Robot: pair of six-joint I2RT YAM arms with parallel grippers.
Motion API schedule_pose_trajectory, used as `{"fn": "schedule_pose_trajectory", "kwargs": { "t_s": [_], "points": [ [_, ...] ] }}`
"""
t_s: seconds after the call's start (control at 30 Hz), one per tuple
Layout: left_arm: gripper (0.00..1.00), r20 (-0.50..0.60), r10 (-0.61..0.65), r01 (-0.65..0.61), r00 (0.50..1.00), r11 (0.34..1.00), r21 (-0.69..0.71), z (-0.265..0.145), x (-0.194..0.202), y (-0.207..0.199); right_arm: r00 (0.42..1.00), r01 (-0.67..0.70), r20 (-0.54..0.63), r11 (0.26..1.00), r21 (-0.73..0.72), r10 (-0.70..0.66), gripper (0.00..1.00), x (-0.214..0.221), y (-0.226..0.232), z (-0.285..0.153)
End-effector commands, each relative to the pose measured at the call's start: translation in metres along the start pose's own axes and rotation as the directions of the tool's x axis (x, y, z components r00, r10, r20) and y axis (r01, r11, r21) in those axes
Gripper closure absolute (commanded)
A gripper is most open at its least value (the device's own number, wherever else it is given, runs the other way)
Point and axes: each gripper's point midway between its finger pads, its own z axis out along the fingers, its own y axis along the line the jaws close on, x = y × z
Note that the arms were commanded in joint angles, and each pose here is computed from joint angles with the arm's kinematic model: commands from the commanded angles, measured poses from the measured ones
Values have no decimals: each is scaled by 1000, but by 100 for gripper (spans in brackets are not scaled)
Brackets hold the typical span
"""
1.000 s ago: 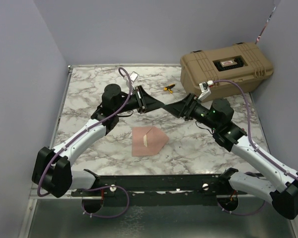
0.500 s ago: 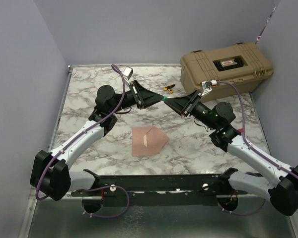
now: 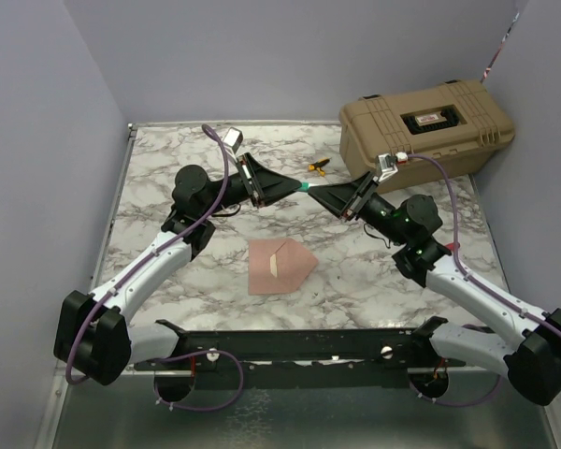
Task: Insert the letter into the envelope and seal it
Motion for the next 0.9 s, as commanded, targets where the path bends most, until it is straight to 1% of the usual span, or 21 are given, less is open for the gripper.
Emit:
{"fn": "schedule_pose_trajectory", "kwargs": {
  "t_s": [0.0, 0.13, 0.23, 0.27, 0.3, 0.33, 0.4, 0.47, 0.5, 0.53, 0.63, 0.7, 0.77, 0.8, 0.87],
  "points": [
    [100, -15, 23, -23, 1000, 1000, 12, -7, 5, -2, 1000, 16, 2, 999, -29, -16, 68, -1, 5, 3],
    [100, -12, 43, -43, 999, 999, 13, -8, 4, -1, 1000, 20, 11, 1000, -6, -20, 78, -2, -1, 4],
    [100, -13, 47, -47, 999, 999, 11, -9, 5, 0, 999, 41, 22, 999, 11, -41, 91, -4, -5, 4],
    [100, -12, 46, -46, 999, 999, 9, -9, 4, 1, 998, 48, 27, 999, 16, -49, 93, -5, -6, 3],
    [100, -11, 45, -45, 999, 999, 7, -10, 4, 2, 998, 55, 31, 998, 23, -55, 92, -6, -8, 3],
    [100, -13, 46, -46, 999, 999, 7, -10, 4, 2, 998, 58, 30, 998, 26, -59, 86, -7, -9, 3],
    [100, -17, 47, -47, 999, 999, 7, -10, 4, 2, 998, 57, 15, 998, 37, -57, 67, -5, -10, 5],
    [100, -20, 50, -50, 999, 999, 8, -10, 4, 2, 998, 57, -6, 998, 25, -57, 55, -4, -7, 8],
    [100, -22, 52, -51, 998, 999, 9, -9, 5, 2, 998, 57, -17, 998, 16, -57, 52, -2, -6, 10],
    [100, -21, 53, -52, 998, 999, 8, -9, 4, 2, 998, 58, -28, 998, 6, -58, 51, -1, -4, 11],
    [100, -16, 50, -50, 999, 999, 2, -8, 3, 5, 997, 58, -53, 998, -18, -58, 50, 3, -3, 15],
    [100, -18, 49, -49, 999, 999, -1, -7, 3, 7, 996, 54, -66, 998, -27, -55, 53, 5, -4, 16],
    [100, -20, 47, -47, 999, 999, -3, -7, 3, 8, 996, 47, -70, 998, -29, -49, 59, 7, -6, 17],
    [100, -21, 48, -48, 999, 999, -3, -7, 3, 8, 996, 46, -69, 998, -31, -48, 63, 7, -7, 17],
    [100, -21, 45, -45, 999, 999, -6, -7, 3, 10, 997, 46, -67, 998, -34, -48, 75, 7, -7, 17]
  ]
}}
